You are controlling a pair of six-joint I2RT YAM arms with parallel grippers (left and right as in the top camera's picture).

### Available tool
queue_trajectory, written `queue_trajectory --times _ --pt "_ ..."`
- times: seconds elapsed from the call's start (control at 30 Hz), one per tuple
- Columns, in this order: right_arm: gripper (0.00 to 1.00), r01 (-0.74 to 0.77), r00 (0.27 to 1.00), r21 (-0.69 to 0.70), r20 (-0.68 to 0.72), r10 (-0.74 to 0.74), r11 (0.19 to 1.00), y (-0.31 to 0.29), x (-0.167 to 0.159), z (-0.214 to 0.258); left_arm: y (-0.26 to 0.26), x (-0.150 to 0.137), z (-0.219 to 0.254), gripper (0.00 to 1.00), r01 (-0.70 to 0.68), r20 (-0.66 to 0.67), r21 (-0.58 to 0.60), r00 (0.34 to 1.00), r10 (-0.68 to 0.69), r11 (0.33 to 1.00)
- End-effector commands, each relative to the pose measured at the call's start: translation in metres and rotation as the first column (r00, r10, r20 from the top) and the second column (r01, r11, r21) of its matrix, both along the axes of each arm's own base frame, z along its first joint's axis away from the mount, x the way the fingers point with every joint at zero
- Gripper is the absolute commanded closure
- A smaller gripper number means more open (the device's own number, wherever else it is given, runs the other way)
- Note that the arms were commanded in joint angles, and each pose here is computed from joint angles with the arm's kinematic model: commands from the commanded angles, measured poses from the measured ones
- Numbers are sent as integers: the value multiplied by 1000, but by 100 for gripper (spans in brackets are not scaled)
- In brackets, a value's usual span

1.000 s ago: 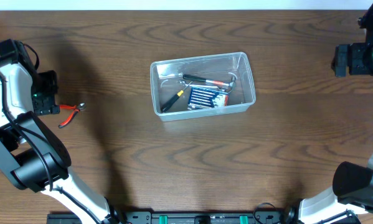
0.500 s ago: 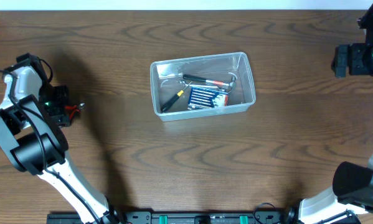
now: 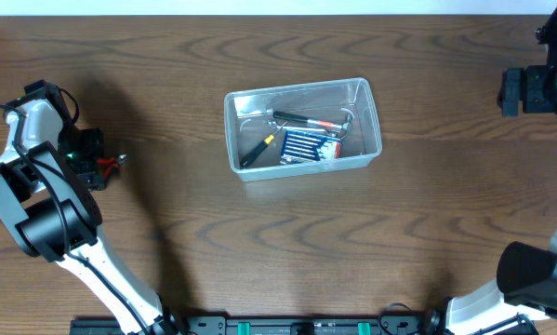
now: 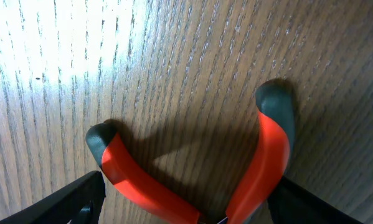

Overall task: Pack container
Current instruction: 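Lower the left gripper onto the red pliers handles and grasp them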

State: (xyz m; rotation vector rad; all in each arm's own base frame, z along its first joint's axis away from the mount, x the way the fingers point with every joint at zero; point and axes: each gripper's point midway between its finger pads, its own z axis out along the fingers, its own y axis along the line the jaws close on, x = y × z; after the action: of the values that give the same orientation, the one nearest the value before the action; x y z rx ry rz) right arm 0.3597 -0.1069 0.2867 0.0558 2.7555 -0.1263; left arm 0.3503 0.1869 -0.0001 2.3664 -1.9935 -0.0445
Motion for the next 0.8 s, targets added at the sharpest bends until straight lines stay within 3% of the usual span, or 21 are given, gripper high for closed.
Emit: queue_trajectory --times 0.0,0.47,0.57,0.77 --pt "1 26 1000 -7 -2 -26 1000 -6 -2 0 -3 -6 -8 17 15 -30 -12 999 -15 1000" --pt "1 25 1000 -6 -4 -25 1000 -5 -2 0 -5 -9 -7 20 15 -43 -24 999 -16 1000" --pt "1 25 1000 -7 -3 -25 1000 -5 -2 0 -6 -8 -7 28 17 -42 -22 999 -18 1000" --pt "1 25 1000 -6 -4 -25 1000 -5 -2 0 -6 -7 -7 29 17 -38 -20 999 -18 1000"
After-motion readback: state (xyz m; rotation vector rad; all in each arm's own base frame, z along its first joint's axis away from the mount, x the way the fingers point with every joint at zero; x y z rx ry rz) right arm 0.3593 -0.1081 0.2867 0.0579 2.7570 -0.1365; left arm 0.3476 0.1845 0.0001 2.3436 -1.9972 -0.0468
